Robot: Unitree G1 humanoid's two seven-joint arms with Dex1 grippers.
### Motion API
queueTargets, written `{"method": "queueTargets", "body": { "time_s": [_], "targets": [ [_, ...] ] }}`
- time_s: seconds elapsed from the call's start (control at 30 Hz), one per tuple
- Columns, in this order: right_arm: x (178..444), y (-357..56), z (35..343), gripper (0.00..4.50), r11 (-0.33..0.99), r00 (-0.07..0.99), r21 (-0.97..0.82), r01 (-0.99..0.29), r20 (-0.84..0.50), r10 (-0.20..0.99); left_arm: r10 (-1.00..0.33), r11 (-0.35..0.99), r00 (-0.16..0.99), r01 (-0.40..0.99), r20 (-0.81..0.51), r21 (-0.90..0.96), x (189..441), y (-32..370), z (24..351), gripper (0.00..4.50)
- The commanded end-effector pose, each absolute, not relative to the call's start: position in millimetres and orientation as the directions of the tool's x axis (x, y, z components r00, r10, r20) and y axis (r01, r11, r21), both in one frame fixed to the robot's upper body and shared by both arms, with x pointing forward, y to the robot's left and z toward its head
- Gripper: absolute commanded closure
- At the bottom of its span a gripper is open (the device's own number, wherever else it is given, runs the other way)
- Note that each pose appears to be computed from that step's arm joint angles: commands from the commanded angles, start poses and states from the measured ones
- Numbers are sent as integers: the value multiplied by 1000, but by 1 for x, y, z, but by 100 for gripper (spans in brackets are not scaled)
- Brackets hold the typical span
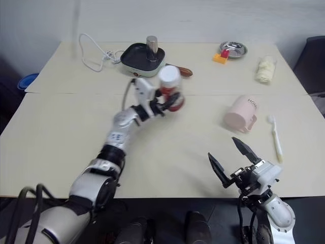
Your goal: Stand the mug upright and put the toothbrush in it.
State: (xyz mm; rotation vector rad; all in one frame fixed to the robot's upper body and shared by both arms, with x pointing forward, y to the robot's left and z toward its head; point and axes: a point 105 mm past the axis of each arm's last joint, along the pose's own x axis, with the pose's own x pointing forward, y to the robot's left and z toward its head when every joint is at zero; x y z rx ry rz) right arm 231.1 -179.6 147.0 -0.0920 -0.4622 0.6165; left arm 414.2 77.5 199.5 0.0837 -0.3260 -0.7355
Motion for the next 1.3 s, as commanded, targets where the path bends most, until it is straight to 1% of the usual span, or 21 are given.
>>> {"method": "queueTargets", "body": {
  "time_s": [0.03,0.1,0.17,0.27,0.33,0.37,0.43,0.47,0.57,0.6,0.63,0.77,0.9,0.97,1.0,1.03,1.07,1.13,1.17,1.27,1.3],
  "targets": [
    [229,-158,151,0,691,591,-271,-670,370,717,-512,855,825,461,241,239,394,154,209,237],
    [227,-141,152,0,590,488,-304,-748,351,799,-353,926,915,314,193,208,379,207,201,237],
    [230,-127,158,0,529,411,-314,-789,371,833,-202,963,968,169,148,211,358,256,195,237],
    [236,-115,163,0,477,347,-322,-818,385,855,-50,971,994,24,101,238,331,301,189,237],
    [241,-111,166,0,464,329,-317,-828,395,858,32,977,995,-50,93,206,315,321,186,237],
    [243,-109,167,0,457,324,-315,-832,394,860,47,981,995,-63,90,182,309,325,185,237],
    [248,-106,169,0,447,318,-314,-838,385,866,78,985,993,-90,85,150,297,331,180,164],
    [251,-106,169,0,445,319,-313,-839,380,868,89,986,993,-99,77,137,294,333,178,139],
    [258,-109,172,0,447,328,-313,-838,365,871,94,990,993,-101,71,98,284,337,176,36],
    [260,-112,172,0,449,334,-313,-837,359,872,90,991,993,-96,71,90,281,338,176,9],
    [261,-113,172,0,450,337,-312,-837,355,872,87,992,994,-92,70,86,279,338,176,4],
    [262,-126,169,0,456,364,-304,-836,315,877,43,987,999,-42,-4,158,251,351,156,4],
    [258,-141,164,0,479,404,-298,-826,281,871,-18,978,993,41,-117,203,222,360,135,4],
    [254,-162,155,0,527,469,-292,-798,250,847,-141,956,973,182,-181,232,204,348,132,4],
    [251,-176,151,0,563,513,-287,-775,234,826,-238,934,952,278,-191,223,201,332,136,4],
    [247,-190,146,0,594,555,-291,-750,211,804,-344,899,920,380,-187,217,204,310,142,4],
    [245,-198,143,0,611,579,-295,-735,197,791,-408,873,895,440,-180,212,207,295,146,4],
    [241,-225,136,0,682,662,-274,-678,176,729,-555,788,822,569,-130,236,223,254,157,4],
    [239,-234,134,0,705,687,-254,-662,169,707,-598,758,795,602,-103,250,230,240,162,4],
    [234,-247,131,0,737,727,-236,-633,148,671,-658,714,752,641,-43,281,242,220,171,4],
    [229,-256,129,0,770,763,-239,-592,141,631,-707,673,707,687,-35,275,246,206,171,4]
  ]
}}
